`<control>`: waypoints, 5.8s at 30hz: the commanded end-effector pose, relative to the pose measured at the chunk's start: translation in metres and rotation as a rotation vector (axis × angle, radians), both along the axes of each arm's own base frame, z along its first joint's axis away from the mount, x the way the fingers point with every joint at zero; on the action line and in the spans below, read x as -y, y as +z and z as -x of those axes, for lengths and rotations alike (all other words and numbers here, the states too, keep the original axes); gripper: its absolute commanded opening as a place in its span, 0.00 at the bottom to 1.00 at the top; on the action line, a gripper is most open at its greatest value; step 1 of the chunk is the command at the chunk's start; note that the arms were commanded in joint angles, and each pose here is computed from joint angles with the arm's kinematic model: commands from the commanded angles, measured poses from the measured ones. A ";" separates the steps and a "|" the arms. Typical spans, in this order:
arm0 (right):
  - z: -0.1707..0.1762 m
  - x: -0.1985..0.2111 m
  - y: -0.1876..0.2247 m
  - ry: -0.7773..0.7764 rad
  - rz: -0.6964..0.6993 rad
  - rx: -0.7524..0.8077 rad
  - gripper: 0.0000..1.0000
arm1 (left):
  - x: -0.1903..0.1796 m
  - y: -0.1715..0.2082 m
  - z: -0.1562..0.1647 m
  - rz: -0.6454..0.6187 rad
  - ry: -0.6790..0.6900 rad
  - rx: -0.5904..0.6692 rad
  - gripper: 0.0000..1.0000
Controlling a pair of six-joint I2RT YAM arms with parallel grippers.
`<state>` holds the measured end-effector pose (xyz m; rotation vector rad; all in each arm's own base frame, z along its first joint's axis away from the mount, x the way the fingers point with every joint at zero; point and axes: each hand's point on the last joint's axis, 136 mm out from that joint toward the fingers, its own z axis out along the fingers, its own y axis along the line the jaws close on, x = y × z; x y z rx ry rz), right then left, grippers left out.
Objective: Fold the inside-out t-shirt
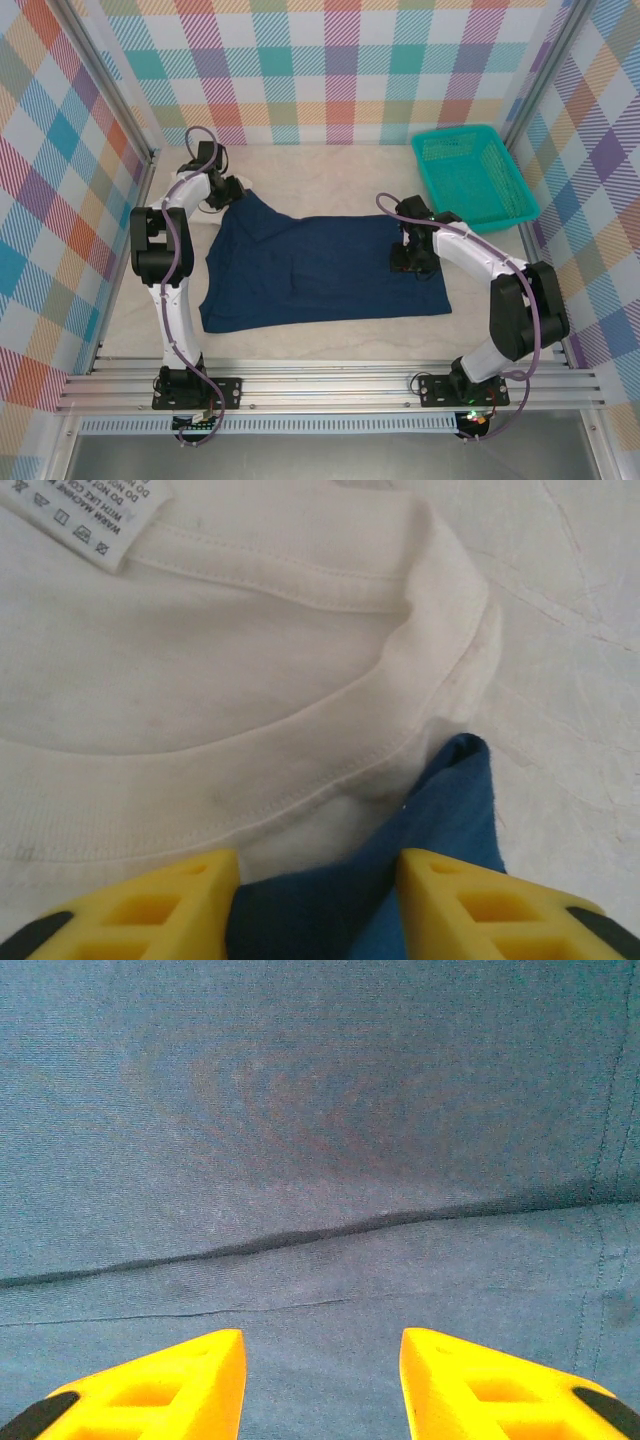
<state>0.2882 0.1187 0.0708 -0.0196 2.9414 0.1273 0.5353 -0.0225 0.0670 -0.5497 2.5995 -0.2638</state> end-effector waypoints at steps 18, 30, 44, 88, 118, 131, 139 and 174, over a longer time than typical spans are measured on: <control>-0.047 0.012 0.030 0.043 0.141 0.160 0.51 | -0.009 0.026 -0.004 -0.030 -0.011 0.040 0.08; -0.112 0.003 0.009 0.056 0.149 0.159 0.51 | -0.013 0.029 -0.005 -0.053 -0.017 0.037 0.15; -0.110 0.004 -0.005 0.059 0.152 0.127 0.51 | -0.010 0.029 -0.006 -0.036 -0.027 0.039 0.08; -0.195 0.057 -0.030 0.035 0.328 0.166 0.55 | 0.003 0.054 0.006 -0.003 -0.045 0.053 0.00; -0.209 0.066 -0.062 0.025 0.088 0.030 0.52 | 0.000 0.052 0.006 -0.026 -0.048 0.048 0.00; -0.225 0.069 -0.044 0.049 0.114 0.118 0.16 | 0.003 0.069 0.006 -0.004 -0.045 0.068 0.00; -0.216 0.068 -0.001 0.097 0.108 0.258 0.09 | 0.001 0.105 0.024 0.015 -0.009 0.117 0.00; -0.097 0.076 0.000 -0.007 0.051 0.225 0.13 | 0.016 0.103 0.185 0.286 0.041 -0.003 0.00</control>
